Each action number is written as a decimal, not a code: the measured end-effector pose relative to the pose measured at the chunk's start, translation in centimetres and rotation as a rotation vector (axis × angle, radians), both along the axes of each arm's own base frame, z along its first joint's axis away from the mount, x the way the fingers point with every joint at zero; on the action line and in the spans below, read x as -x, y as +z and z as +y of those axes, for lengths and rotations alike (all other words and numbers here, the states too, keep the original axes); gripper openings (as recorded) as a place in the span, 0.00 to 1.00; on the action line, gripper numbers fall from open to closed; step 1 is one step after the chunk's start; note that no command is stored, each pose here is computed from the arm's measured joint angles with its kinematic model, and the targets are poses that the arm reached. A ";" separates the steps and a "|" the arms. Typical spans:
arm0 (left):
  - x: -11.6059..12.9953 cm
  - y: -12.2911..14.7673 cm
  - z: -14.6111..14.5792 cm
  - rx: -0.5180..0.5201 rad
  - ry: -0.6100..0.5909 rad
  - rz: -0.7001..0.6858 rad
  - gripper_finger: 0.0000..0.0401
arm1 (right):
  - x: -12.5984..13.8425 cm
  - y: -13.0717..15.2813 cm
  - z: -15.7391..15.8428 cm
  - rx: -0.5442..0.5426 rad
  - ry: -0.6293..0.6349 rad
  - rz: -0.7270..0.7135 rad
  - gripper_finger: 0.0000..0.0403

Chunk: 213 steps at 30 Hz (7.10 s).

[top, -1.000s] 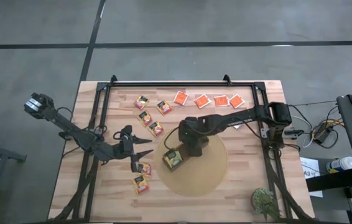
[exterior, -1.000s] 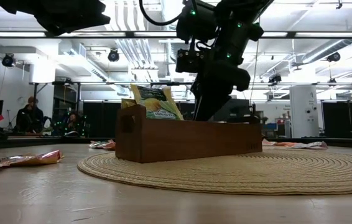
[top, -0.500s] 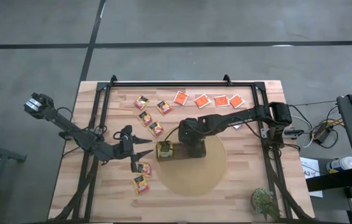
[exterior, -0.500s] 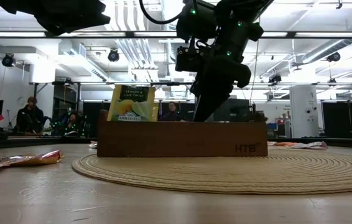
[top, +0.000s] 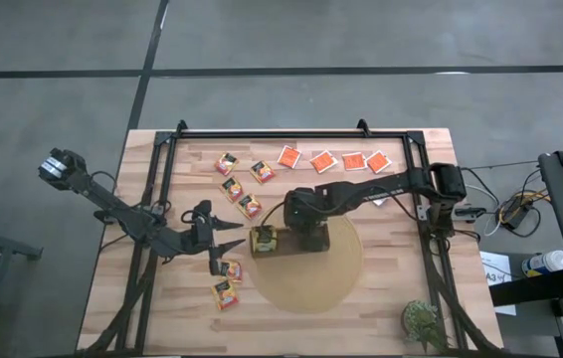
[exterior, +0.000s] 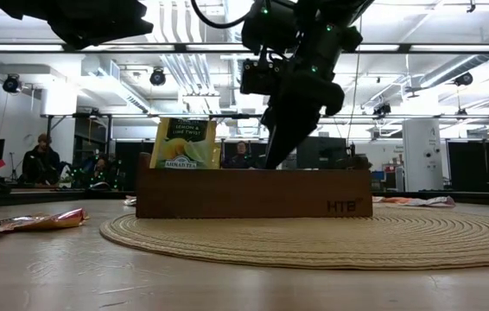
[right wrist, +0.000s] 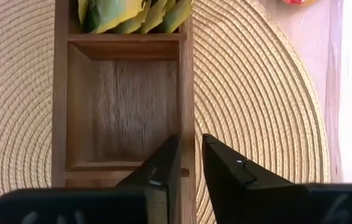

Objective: Pick & Place Tea
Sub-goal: Put the yellow tea bag into the middle section of the wooden organizer

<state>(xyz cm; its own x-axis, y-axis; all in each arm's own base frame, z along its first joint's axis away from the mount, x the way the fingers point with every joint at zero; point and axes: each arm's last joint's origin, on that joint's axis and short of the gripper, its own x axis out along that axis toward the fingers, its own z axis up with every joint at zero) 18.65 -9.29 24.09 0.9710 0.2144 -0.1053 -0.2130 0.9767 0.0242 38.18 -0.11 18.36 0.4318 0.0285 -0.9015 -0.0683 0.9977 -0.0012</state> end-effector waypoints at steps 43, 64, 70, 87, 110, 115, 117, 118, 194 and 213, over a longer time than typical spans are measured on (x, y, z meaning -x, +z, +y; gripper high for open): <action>2.0 1.0 1.6 0.038 0.136 -0.005 0.43 | 14.8 9.2 0.3 0.016 0.029 -0.690 0.07; 1.9 0.8 1.6 0.072 0.149 -0.010 0.43 | 28.0 9.5 0.2 0.144 0.084 -1.264 0.07; 1.9 0.8 1.6 0.087 0.151 -0.015 0.43 | 29.6 7.6 0.2 0.192 0.095 -1.366 0.07; 1.9 0.8 1.5 0.115 0.150 -0.020 0.43 | 29.1 1.9 0.0 0.269 0.041 -1.460 0.07; 1.8 0.7 1.5 0.180 0.145 -0.033 0.43 | 28.7 0.0 0.2 0.234 0.143 -1.256 0.07; 1.8 0.8 1.5 0.174 0.143 -0.036 0.43 | 28.6 -0.8 0.2 0.223 0.133 -1.181 0.07; 1.8 1.0 1.5 0.186 0.141 -0.057 0.43 | 28.6 -1.1 0.0 0.280 0.103 -1.146 0.07; 1.8 1.1 1.5 0.194 0.140 -0.069 0.43 | 28.6 -1.2 -0.1 0.308 0.071 -1.127 0.07; -5.6 -5.6 -20.3 0.488 0.406 0.832 0.37 | 28.6 -1.2 -0.9 0.395 -0.187 -1.084 0.07; -5.4 -9.4 -18.2 0.403 0.488 0.888 0.37 | 28.6 -1.2 -0.9 0.395 -0.187 -1.085 0.07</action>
<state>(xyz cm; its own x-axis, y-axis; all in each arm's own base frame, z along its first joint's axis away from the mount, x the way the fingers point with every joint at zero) 24.01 -27.52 14.73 0.3334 0.3485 -0.8760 -0.6442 0.7627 0.0582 9.60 -0.97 17.13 0.9484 -0.3168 0.0103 0.3068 0.9095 -0.2806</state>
